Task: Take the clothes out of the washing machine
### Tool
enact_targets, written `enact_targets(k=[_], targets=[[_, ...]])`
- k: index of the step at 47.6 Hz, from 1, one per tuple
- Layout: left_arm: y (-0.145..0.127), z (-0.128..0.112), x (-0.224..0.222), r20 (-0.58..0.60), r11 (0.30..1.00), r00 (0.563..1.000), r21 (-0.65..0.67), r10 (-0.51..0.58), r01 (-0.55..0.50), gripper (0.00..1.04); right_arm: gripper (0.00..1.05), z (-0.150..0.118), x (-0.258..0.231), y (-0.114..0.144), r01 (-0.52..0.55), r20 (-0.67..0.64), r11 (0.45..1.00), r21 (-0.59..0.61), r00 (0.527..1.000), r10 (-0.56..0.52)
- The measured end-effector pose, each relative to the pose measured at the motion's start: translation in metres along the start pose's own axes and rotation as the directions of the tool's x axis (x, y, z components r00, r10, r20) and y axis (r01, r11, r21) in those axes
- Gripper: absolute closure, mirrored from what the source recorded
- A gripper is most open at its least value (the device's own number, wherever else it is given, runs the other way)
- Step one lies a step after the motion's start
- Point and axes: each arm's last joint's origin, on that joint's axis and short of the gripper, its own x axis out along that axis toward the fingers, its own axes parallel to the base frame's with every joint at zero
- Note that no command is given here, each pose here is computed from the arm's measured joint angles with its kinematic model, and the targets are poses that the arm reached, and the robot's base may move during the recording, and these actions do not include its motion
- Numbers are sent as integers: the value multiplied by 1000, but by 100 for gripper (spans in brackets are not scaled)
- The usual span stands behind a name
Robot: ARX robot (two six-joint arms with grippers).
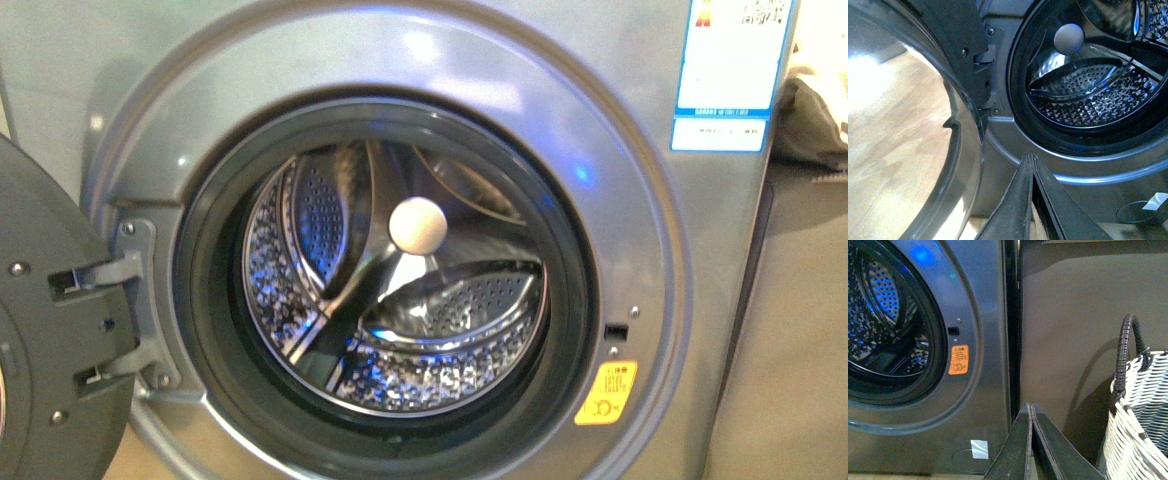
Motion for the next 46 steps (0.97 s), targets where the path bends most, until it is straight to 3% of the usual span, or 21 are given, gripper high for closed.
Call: enact_targets(k=[6,26,29,46], targets=[[0,-12,-9,-30,1000,1000,-1,-3,3,101,102,0,0,0,0,0,1000,0,1000,0],[0,-9,-11,3,1000,1000,0,0,0,101,102,0,0,0,0,0,1000,0,1000,0],[0,-9,-11,3,1000,1000,-1,0,0,92,99,0,0,0,0,0,1000,-1,1000,0],[0,-9,-11,3,1000,1000,-1,0,0,35,42,0,0,0,0,0,1000,-1,1000,0]])
